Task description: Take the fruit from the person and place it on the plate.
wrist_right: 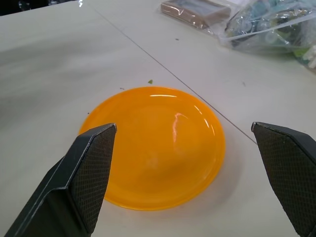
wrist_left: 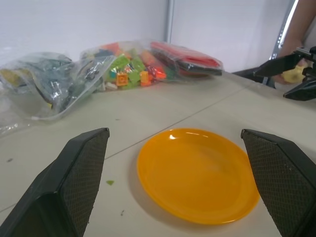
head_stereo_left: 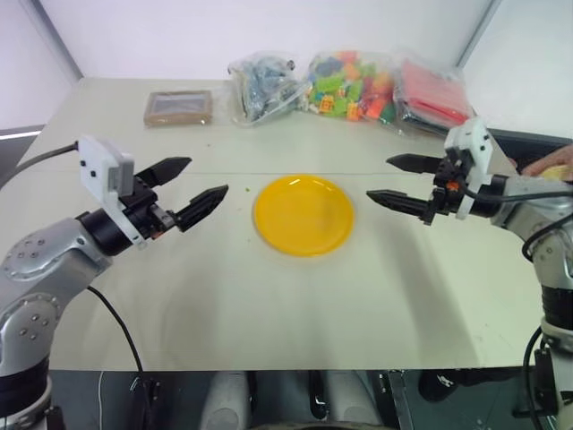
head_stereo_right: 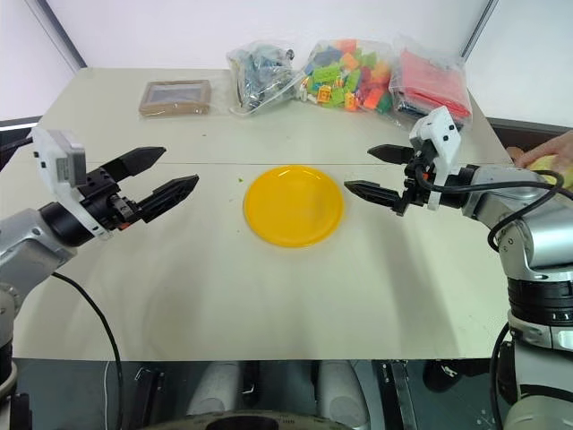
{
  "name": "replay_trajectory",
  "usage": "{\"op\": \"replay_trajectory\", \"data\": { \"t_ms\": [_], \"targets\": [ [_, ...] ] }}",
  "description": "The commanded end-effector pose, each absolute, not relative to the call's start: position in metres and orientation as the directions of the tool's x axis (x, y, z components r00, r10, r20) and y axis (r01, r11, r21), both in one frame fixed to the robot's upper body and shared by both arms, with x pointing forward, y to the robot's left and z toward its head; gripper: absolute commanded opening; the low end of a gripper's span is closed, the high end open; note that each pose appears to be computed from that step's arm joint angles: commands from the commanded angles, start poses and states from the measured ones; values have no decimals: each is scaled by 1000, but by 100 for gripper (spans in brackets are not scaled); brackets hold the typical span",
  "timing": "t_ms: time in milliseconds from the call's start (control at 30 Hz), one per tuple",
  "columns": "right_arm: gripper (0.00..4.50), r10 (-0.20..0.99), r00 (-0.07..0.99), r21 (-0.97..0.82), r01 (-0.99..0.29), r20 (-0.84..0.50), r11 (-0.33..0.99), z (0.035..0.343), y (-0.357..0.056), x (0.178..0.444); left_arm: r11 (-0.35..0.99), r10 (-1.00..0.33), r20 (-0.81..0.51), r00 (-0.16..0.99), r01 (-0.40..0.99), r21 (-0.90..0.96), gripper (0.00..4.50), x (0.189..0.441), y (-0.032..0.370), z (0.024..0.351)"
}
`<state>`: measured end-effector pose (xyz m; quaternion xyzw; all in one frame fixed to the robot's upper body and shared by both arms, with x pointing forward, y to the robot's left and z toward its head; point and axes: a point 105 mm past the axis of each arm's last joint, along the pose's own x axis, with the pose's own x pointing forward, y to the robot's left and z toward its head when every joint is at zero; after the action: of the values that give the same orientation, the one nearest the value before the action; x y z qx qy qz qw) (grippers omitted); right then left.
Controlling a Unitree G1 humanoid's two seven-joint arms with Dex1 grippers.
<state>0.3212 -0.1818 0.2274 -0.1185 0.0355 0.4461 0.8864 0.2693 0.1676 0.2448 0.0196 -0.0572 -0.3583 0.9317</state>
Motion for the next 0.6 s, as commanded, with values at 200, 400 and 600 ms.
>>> {"op": "replay_trajectory", "data": {
  "t_ms": [200, 400, 600],
  "targets": [
    [448, 773, 622, -226, -777, -126, 588, 242, -183, 316, 742, -671, 135, 729, 663, 103, 450, 269, 168, 259],
    [448, 768, 627, -225, -773, -130, 593, 242, -183, 315, 742, -670, 133, 730, 661, 112, 450, 270, 169, 259],
    [448, 766, 628, -221, -773, -137, 595, 241, -184, 313, 738, -675, 127, 727, 666, 106, 450, 268, 168, 256]
  ]
}}
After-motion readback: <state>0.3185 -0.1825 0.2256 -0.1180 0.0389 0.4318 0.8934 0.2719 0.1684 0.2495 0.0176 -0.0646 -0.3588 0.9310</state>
